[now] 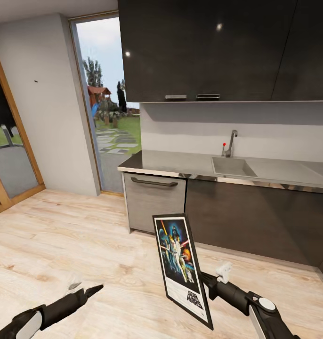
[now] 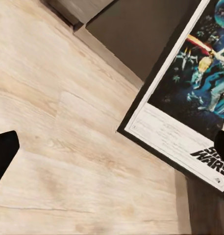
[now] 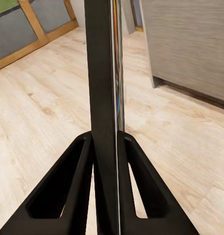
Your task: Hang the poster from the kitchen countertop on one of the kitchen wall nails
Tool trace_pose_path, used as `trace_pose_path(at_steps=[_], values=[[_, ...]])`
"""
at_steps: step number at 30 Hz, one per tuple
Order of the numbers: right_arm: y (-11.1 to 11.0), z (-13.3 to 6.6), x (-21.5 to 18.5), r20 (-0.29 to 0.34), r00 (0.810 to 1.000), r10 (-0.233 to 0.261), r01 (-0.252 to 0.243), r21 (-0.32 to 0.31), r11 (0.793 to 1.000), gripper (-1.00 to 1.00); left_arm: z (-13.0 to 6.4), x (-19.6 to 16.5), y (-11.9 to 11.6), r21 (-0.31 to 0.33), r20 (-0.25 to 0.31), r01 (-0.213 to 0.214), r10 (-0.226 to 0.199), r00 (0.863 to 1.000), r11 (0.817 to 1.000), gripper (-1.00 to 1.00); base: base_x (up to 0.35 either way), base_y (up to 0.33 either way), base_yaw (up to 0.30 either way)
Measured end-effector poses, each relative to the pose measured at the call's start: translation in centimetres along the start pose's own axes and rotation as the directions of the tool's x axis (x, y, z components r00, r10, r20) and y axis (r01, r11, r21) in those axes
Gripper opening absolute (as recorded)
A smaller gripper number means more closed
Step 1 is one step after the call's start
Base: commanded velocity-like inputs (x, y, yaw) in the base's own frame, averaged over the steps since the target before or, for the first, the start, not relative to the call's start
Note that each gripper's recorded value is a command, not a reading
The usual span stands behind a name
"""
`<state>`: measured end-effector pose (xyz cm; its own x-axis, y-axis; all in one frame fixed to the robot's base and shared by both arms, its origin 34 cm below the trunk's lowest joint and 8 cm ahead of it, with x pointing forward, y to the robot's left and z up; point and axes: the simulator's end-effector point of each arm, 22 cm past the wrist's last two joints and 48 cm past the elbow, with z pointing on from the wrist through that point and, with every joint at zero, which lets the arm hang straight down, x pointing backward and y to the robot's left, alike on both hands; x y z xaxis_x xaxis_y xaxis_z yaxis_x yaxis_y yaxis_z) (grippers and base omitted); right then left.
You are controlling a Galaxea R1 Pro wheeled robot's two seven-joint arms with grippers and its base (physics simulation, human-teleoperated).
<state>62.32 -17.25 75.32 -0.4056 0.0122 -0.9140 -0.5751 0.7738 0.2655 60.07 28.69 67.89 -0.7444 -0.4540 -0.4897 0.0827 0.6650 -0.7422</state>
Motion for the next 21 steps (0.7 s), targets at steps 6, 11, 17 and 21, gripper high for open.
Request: trace_pose_path(at_steps=[6, 11, 17, 21], values=[[0.0, -0.1, -0.2, 0.004, 1.000, -0.003, 0.003, -0.004, 1.000, -1.00, -1.9, 1.0, 3.4, -0.064, 0.063, -0.126, 0.130, 0.990, 0.990, 1.00, 0.000, 0.000, 0.000], [0.2, -0.2, -0.3, 0.006, 1.000, -0.003, 0.003, -0.018, 1.000, -1.00, -3.8, 2.8, 6.4, -0.140, 0.070, -0.137, 0.148, 0.986, 0.981, 1.00, 0.000, 0.000, 0.000], [1.2, -0.3, -0.8, 0.013, 1.000, -0.011, 0.012, -0.063, 0.998, -1.00, -4.2, 3.1, 6.9, -0.154, 0.070, -0.134, 0.146, 0.987, 0.979, 1.00, 0.170, 0.000, 0.006], [1.2, -0.3, -0.8, 0.014, 1.000, -0.013, 0.014, -0.066, 0.998, -1.00, -4.3, 3.2, 6.9, -0.155, 0.070, -0.134, 0.146, 0.987, 0.979, 1.00, 0.230, 0.000, 0.135]])
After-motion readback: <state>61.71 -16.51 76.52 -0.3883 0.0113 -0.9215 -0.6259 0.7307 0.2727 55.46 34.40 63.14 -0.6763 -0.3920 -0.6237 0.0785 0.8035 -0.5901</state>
